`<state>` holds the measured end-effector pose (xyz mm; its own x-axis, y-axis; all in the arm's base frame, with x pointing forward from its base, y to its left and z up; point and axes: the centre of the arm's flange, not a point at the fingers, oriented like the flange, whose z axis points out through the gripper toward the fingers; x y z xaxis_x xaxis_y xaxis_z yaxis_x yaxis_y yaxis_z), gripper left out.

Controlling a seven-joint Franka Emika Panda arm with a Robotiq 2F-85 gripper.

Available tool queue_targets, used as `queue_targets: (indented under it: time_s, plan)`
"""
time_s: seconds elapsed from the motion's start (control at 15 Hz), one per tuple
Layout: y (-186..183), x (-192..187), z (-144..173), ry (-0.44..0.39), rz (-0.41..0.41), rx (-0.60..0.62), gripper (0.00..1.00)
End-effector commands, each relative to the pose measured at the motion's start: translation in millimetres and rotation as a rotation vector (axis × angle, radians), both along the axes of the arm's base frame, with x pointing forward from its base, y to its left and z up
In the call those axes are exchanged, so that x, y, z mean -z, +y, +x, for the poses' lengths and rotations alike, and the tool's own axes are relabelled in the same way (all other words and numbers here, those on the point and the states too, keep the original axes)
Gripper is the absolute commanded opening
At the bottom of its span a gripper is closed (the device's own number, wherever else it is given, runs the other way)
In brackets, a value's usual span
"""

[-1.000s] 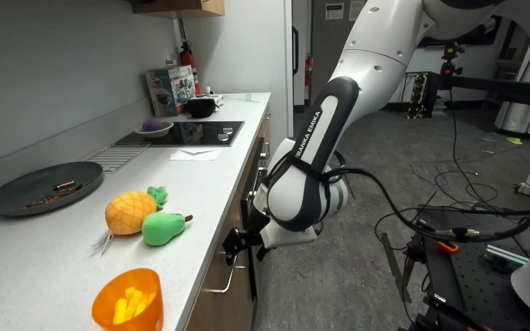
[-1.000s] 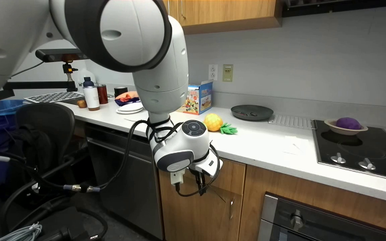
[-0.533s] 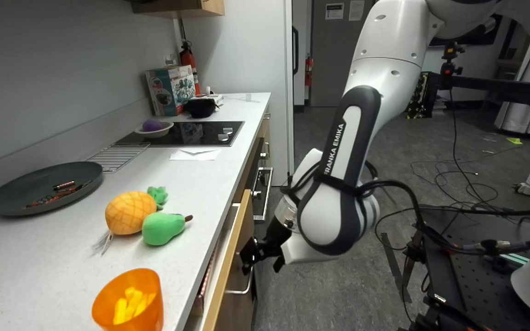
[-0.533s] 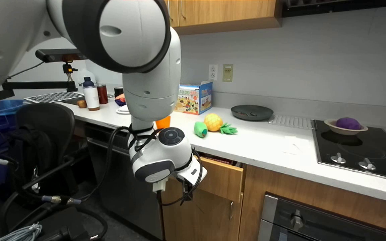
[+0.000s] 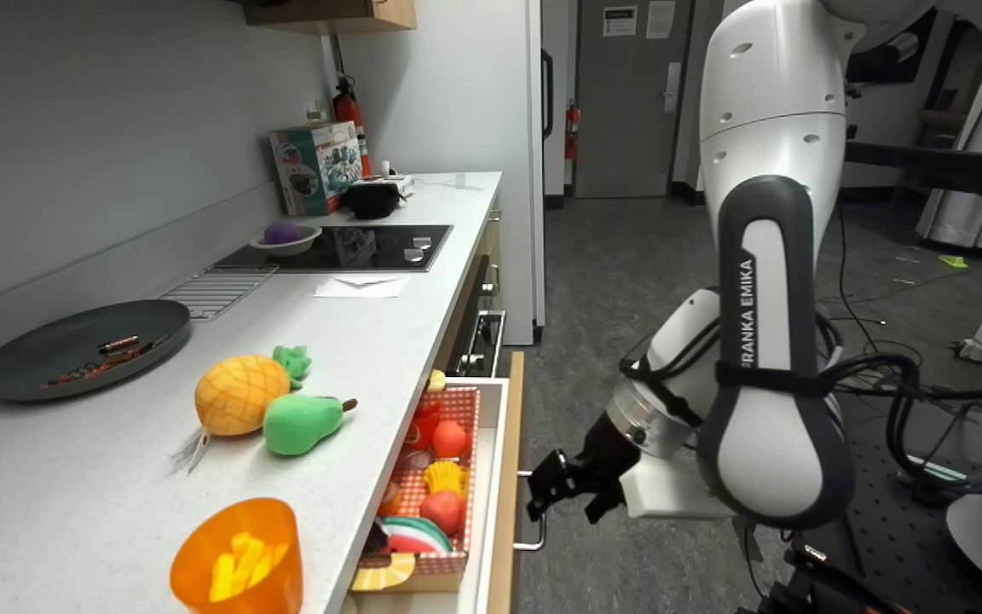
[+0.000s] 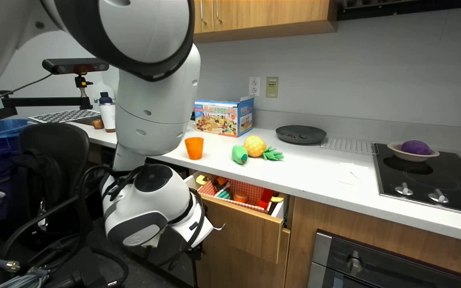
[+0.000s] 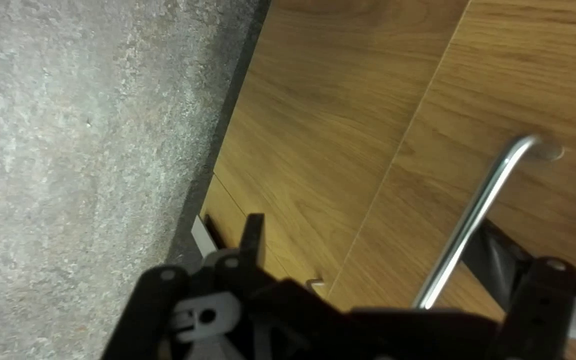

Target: Open the drawer

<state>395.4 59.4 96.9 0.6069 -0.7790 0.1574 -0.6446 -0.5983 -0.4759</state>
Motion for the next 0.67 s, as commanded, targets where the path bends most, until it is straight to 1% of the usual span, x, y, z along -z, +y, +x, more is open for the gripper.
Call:
queue_targets:
  time_s: [0.0, 0.13, 0.4, 0.6]
  plan:
    - [-1.0, -37.2, -40.7, 0.041, -0.061, 0.027, 1.0]
    - [5.7, -57.7, -49.2, 0.09, -0.084, 0.018, 1.0]
    - [47.0, -95.3, -43.0, 0.226, -0.11, -0.016, 1.0]
    - [74.8, -119.2, -47.2, 0.326, -0.123, -0.037, 1.0]
